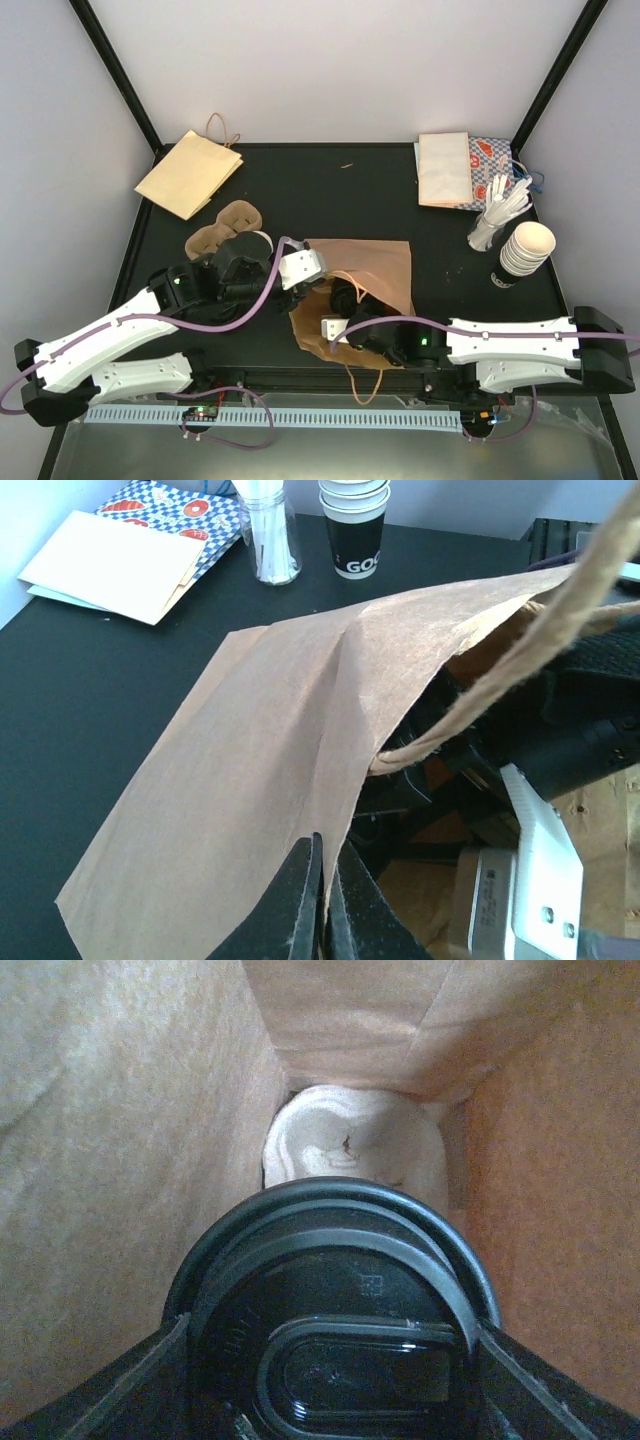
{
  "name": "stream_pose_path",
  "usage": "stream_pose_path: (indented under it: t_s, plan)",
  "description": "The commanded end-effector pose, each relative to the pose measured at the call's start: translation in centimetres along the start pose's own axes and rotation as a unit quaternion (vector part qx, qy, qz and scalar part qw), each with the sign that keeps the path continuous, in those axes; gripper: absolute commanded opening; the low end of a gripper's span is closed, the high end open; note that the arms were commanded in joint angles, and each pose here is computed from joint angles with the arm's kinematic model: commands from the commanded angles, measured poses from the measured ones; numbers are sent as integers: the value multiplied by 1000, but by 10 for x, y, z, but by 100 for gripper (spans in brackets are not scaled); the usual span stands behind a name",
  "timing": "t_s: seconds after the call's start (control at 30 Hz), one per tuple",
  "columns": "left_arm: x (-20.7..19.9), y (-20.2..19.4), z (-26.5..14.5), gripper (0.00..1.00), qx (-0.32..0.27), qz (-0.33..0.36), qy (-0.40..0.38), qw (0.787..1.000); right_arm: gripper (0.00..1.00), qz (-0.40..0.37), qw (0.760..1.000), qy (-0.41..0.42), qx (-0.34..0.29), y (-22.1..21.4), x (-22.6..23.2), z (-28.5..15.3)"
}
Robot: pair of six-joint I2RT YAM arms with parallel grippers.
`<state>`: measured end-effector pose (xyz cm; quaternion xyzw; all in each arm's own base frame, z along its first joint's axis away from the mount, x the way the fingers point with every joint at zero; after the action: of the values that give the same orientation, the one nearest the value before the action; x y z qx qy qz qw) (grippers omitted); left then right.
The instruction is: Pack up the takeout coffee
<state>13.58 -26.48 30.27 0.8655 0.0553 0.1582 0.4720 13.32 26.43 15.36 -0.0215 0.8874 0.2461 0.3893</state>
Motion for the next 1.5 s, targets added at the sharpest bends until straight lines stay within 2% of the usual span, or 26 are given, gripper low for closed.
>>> stream_pose_path:
  t_s: [0.0, 0.43, 0.77, 1.47]
  plan:
    - [-3, 15, -16, 2, -29, -7, -5, 1000, 55, 12, 1000, -9, 12, -1, -11, 3]
    - [-5, 17, -20, 2, -13, -22, -17, 1000, 55, -1, 999, -15, 48, -8, -8, 27]
    - [0, 13, -18, 2, -1, -25, 0, 1000, 55, 20, 999, -27, 16, 5, -28, 10]
    - [5, 14, -20, 2, 2, -32, 15, 999, 55, 44, 998, -31, 28, -15, -40, -7]
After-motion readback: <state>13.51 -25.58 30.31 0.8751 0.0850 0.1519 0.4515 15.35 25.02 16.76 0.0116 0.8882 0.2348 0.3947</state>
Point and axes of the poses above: each gripper's point midway between its finger pads, its own z axis out along the fingers, its own x axis along the line the jaws close on, y = z × x, the point moved 2 cm from there along -z, back along the fingers, and after that the axes turned 11 degrees about z, right-handed, at the moved point
